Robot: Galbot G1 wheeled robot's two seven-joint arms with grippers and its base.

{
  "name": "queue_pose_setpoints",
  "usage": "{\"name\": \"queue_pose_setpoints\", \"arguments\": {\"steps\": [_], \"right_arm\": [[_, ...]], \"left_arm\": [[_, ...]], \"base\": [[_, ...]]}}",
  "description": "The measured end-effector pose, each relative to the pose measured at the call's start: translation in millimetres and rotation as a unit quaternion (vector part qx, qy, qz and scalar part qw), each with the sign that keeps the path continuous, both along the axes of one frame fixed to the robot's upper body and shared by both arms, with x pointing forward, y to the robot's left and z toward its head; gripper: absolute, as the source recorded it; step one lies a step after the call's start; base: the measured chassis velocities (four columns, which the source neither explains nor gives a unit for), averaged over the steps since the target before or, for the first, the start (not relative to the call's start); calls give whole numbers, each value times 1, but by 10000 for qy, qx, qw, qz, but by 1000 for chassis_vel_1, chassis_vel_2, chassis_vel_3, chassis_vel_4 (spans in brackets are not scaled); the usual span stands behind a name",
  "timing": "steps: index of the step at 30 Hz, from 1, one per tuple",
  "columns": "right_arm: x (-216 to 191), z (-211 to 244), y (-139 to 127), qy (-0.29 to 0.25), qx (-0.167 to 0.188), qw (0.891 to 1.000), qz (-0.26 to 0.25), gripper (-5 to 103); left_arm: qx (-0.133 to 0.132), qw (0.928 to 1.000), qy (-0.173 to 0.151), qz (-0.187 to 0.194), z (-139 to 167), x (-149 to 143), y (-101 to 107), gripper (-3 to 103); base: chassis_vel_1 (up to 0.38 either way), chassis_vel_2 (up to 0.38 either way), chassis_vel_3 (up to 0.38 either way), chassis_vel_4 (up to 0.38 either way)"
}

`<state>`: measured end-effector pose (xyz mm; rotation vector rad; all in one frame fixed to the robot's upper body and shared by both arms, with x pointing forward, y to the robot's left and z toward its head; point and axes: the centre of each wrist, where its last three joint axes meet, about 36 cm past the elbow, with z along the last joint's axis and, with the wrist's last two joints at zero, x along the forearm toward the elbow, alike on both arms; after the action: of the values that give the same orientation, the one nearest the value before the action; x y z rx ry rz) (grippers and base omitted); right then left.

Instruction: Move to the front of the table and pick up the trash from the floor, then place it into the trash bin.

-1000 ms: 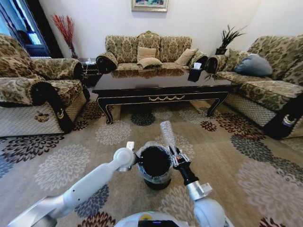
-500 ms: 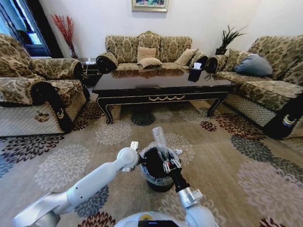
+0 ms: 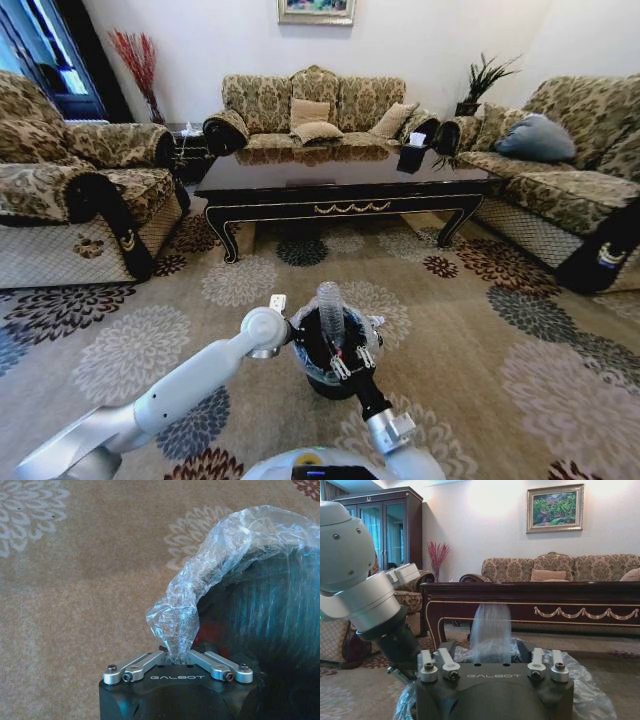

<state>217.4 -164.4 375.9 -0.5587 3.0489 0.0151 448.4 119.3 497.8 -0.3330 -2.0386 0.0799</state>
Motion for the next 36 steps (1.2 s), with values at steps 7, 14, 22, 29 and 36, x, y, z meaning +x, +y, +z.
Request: {"name": "queue_pose_setpoints", "arguments": {"steps": [7,14,22,29,36], "right_arm": [[2,1,-2,-6,39,10000,-45,94],[3,5,0,-48,90,9999,-114,100],[12,10,-4,-62,251,9990,-353,100],[41,10,-27,-38,327,9967,-746,100],[80,-19,-73,147,133,9905,-1364,100]], "left_arm": [[17,9999,65,128,-6,-3,10,0],[26,9996,28,297,-7,-4,27,0],[-40,9959,-151,895,5,1,86,0],[124,9904,-116,1372,-11,-18,139,0],[134,9865,-188,1619,-12,-11,160,0]], "base": [[0,0,0,0],[0,0,0,0],[0,0,0,0],[0,0,0,0],[0,0,0,0]]}}
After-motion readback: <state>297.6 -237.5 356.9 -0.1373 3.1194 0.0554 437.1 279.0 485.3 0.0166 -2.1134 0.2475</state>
